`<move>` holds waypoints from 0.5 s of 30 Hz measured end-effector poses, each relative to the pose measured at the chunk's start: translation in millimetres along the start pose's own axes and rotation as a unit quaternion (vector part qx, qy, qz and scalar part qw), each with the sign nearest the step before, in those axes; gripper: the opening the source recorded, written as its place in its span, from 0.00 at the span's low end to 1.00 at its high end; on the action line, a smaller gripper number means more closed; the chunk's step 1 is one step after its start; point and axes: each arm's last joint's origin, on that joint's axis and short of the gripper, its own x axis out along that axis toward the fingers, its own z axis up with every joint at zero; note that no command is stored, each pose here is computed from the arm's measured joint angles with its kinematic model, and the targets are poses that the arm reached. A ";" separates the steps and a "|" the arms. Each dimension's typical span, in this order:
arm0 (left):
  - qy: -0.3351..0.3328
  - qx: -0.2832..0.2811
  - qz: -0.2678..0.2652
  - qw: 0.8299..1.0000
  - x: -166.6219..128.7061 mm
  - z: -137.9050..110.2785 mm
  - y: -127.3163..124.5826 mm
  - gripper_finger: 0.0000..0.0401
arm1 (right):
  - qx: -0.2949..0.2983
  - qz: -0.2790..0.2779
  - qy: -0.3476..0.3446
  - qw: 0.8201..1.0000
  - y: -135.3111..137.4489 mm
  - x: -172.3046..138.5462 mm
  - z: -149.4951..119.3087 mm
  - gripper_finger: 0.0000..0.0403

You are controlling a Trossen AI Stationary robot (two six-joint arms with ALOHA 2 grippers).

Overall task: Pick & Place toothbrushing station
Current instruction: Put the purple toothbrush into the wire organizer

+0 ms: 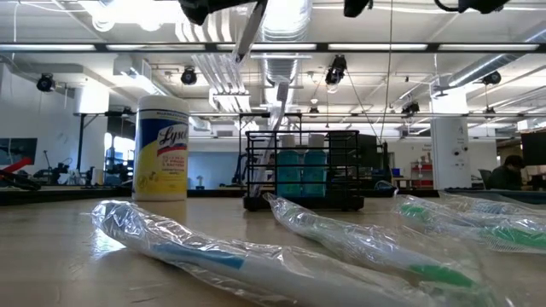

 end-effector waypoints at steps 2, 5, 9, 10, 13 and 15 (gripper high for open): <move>-0.009 0.004 -0.006 1.000 0.2 3.3 0.0 0.03 | 0.006 -0.001 -0.002 1.000 -0.1 5.1 0.9 0.57; -0.025 0.008 -0.021 0.999 0.4 7.3 -0.4 0.03 | 0.015 -0.001 0.003 1.000 0.5 12.5 -0.9 0.58; -0.035 0.009 -0.023 0.999 1.3 11.8 0.0 0.03 | 0.013 0.008 -0.002 1.000 1.9 21.5 1.4 0.58; -0.034 0.009 -0.024 0.999 1.4 11.6 -0.1 0.03 | 0.013 0.011 -0.002 1.000 2.1 23.3 1.7 0.58; -0.032 0.010 -0.023 0.999 1.9 10.8 0.3 0.03 | 0.006 0.014 0.002 1.000 3.3 30.5 0.1 0.56; -0.032 0.010 -0.022 0.999 2.1 10.8 0.9 0.03 | -0.006 0.015 0.007 1.000 3.8 34.1 -2.0 0.55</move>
